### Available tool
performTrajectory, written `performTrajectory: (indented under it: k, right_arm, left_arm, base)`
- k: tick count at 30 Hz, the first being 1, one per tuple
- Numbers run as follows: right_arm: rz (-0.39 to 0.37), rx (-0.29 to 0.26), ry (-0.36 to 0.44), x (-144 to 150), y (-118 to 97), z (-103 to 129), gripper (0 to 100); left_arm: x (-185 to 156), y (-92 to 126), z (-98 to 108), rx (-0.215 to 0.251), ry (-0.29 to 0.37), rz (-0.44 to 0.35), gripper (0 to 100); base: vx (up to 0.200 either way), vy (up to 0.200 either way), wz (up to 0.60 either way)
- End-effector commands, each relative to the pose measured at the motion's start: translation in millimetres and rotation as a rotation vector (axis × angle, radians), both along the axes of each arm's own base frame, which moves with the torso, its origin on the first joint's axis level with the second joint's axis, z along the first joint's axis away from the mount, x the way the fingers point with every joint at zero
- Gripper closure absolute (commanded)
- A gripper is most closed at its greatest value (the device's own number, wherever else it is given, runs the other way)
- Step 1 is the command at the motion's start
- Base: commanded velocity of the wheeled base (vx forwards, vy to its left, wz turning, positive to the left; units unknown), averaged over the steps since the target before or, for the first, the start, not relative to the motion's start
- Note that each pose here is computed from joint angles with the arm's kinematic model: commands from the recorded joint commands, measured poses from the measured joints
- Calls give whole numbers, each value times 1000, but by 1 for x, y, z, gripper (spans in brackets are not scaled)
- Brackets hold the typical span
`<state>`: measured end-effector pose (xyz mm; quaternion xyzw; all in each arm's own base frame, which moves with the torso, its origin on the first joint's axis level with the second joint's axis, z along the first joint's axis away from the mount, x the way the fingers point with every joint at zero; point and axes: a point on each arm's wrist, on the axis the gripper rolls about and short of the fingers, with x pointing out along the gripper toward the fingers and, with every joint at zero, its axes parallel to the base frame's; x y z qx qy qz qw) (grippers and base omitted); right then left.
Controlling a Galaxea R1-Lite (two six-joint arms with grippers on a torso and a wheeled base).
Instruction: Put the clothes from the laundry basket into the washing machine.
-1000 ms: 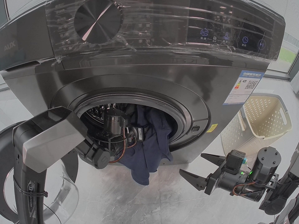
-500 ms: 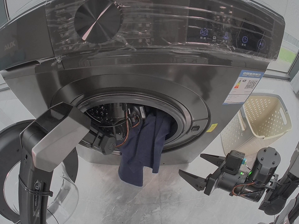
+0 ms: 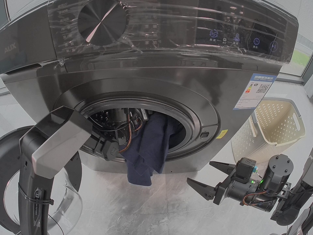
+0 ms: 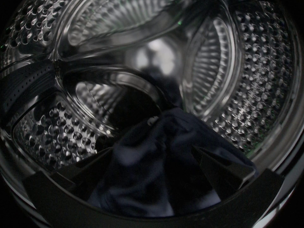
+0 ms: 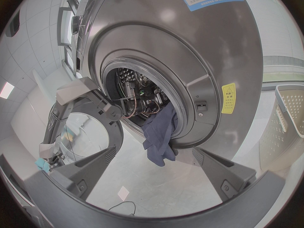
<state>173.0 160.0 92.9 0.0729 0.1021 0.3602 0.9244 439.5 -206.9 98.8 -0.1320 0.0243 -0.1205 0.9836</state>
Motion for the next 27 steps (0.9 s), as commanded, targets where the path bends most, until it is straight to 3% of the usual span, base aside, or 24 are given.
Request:
performTrajectory:
  k: [1, 2, 5, 10, 11, 14, 15, 20, 27]
  right_arm:
    - [2, -3, 3, 0, 1, -1, 0]
    - [2, -2, 2, 0, 1, -1, 0]
    - [2, -3, 3, 0, 1, -1, 0]
    - [2, -3, 3, 0, 1, -1, 0]
    - [2, -4, 4, 0, 1, -1, 0]
    - [12, -1, 3, -2, 2, -1, 0]
    - [11, -2, 4, -2, 2, -1, 0]
    - [11, -2, 2, -2, 2, -1, 0]
    - [12, -1, 3, -2, 2, -1, 0]
  left_arm:
    - [-43, -9, 29, -5, 57, -86, 0]
    - [-58, -11, 33, -8, 92, -142, 0]
    - [-76, -12, 30, 0, 133, -217, 0]
    - [-87, -12, -9, 76, 240, -258, 0]
    - [-87, -12, -9, 76, 240, -258, 0]
    - [-75, -13, -47, 143, 277, -255, 0]
    - [-69, -13, -55, 156, 263, -245, 100]
    - [-57, -12, -59, 161, 231, -232, 100]
    - [-33, -6, -25, 91, 114, -162, 100]
  base:
    - [0, 0, 0]
    - [0, 0, 0]
    - [0, 0, 0]
    - [0, 0, 0]
    - [0, 0, 0]
    - [0, 0, 0]
    - [0, 0, 0]
    - [0, 0, 0]
    - [0, 0, 0]
